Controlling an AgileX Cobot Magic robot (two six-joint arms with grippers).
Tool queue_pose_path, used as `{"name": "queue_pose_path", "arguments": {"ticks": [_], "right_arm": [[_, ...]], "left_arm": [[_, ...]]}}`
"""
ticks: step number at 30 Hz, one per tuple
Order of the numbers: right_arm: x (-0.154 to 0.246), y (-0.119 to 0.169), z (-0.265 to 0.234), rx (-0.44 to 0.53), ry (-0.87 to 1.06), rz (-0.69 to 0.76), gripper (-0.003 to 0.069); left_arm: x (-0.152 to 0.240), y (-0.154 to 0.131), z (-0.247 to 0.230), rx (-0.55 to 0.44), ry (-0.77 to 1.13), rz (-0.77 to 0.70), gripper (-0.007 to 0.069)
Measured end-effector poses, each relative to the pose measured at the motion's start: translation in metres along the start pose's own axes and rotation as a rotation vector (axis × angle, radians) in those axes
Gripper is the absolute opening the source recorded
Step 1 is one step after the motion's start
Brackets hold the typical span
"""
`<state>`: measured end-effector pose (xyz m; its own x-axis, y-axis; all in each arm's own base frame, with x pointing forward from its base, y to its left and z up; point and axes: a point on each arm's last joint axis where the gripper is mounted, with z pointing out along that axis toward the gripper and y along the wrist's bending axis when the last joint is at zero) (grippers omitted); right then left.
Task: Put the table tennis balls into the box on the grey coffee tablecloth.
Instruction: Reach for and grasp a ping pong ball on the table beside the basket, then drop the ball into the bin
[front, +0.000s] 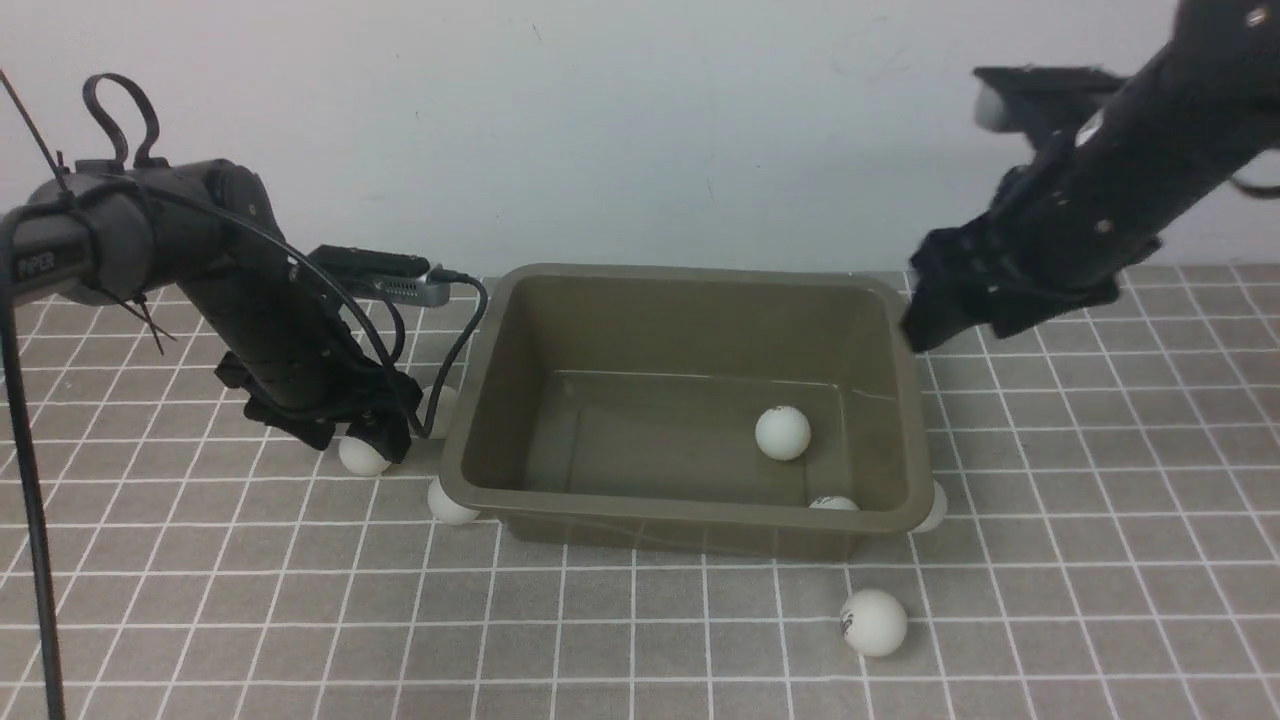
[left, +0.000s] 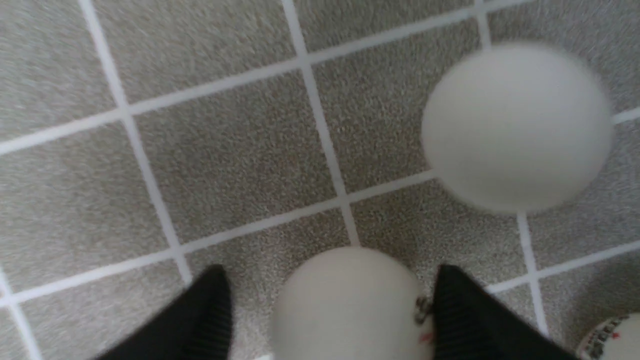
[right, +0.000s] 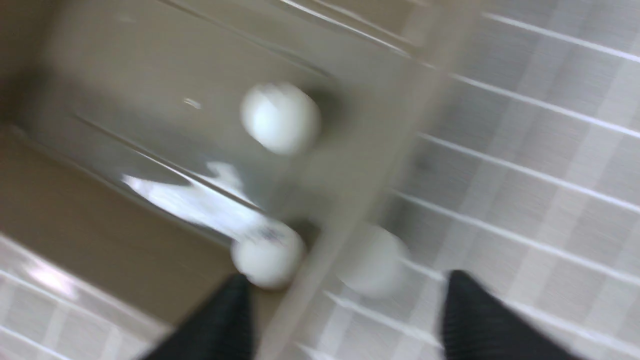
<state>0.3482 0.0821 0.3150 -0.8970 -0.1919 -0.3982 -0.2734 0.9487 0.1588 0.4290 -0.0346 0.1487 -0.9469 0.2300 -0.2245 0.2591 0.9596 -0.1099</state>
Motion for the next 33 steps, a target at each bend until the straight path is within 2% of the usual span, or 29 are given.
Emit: {"name": "queue_pose_path", "arguments": {"ticks": [1, 2, 4, 6, 9, 12, 13, 16, 18, 19, 20, 21, 22, 26, 28, 30, 32, 33], "right_arm": [[0.001, -0.001, -0.003, 0.005, -0.002, 0.001, 0.0347], [0.01, -0.005, -0.019, 0.031, -0.018, 0.009, 0.0267], [0.03, -0.009, -0.036, 0.059, -0.023, 0.047, 0.0116], [0.051, -0.011, -0.039, 0.066, -0.003, 0.087, 0.0036], [0.085, -0.004, -0.029, 0.031, 0.042, 0.13, 0.0003], [0.113, 0.015, 0.007, -0.046, 0.085, 0.127, 0.0043], [0.114, 0.016, 0.009, -0.05, 0.084, 0.124, 0.0048], [0.123, 0.035, 0.042, -0.082, 0.07, 0.068, 0.0149], [0.12, 0.047, 0.066, -0.083, 0.038, 0.016, 0.0261], [0.119, 0.048, 0.071, -0.08, 0.03, 0.012, 0.0301], [0.116, 0.052, 0.083, -0.077, 0.018, -0.002, 0.0371], [0.116, 0.052, 0.083, -0.077, 0.018, -0.002, 0.0371], [0.115, 0.053, 0.098, -0.067, 0.015, -0.004, 0.0456], [0.117, 0.05, 0.128, -0.042, 0.047, 0.0, 0.0579], [0.117, 0.049, 0.132, -0.038, 0.05, 0.002, 0.059], [0.117, 0.047, 0.143, -0.028, 0.052, 0.005, 0.0586], [0.117, 0.047, 0.147, -0.023, 0.048, 0.007, 0.055], [0.117, 0.046, 0.149, -0.022, 0.045, 0.008, 0.0498]], "left_arm": [[0.0, 0.0, 0.0, 0.001, 0.002, -0.001, 0.0399], [0.001, 0.0, 0.002, 0.002, 0.007, 0.002, 0.0341], [0.001, -0.001, 0.0, 0.008, 0.022, 0.003, 0.0348], [0.003, -0.002, -0.004, 0.017, 0.056, 0.008, 0.0349], [0.002, -0.004, -0.026, 0.017, 0.083, 0.031, 0.0349], [-0.006, -0.013, -0.073, 0.014, 0.015, 0.046, 0.0349], [-0.007, -0.014, -0.076, 0.015, 0.009, 0.047, 0.0349], [-0.016, -0.036, -0.111, 0.07, -0.099, 0.058, 0.0349], [-0.022, -0.062, -0.119, 0.147, -0.152, 0.08, 0.0349], [-0.023, -0.07, -0.119, 0.163, -0.161, 0.095, 0.0349], [-0.025, -0.082, -0.113, 0.179, -0.157, 0.119, 0.0349], [-0.025, -0.084, -0.112, 0.181, -0.159, 0.125, 0.0349], [-0.026, -0.098, -0.101, 0.19, -0.139, 0.158, 0.0349], [-0.027, -0.12, -0.075, 0.188, -0.088, 0.22, 0.0366], [-0.027, -0.123, -0.071, 0.182, -0.088, 0.229, 0.0388], [-0.027, -0.129, -0.069, 0.174, -0.089, 0.25, 0.0511], [-0.029, -0.13, -0.071, 0.173, -0.093, 0.248, 0.0552], [-0.031, -0.131, -0.077, 0.169, -0.101, 0.24, 0.0566]]}}
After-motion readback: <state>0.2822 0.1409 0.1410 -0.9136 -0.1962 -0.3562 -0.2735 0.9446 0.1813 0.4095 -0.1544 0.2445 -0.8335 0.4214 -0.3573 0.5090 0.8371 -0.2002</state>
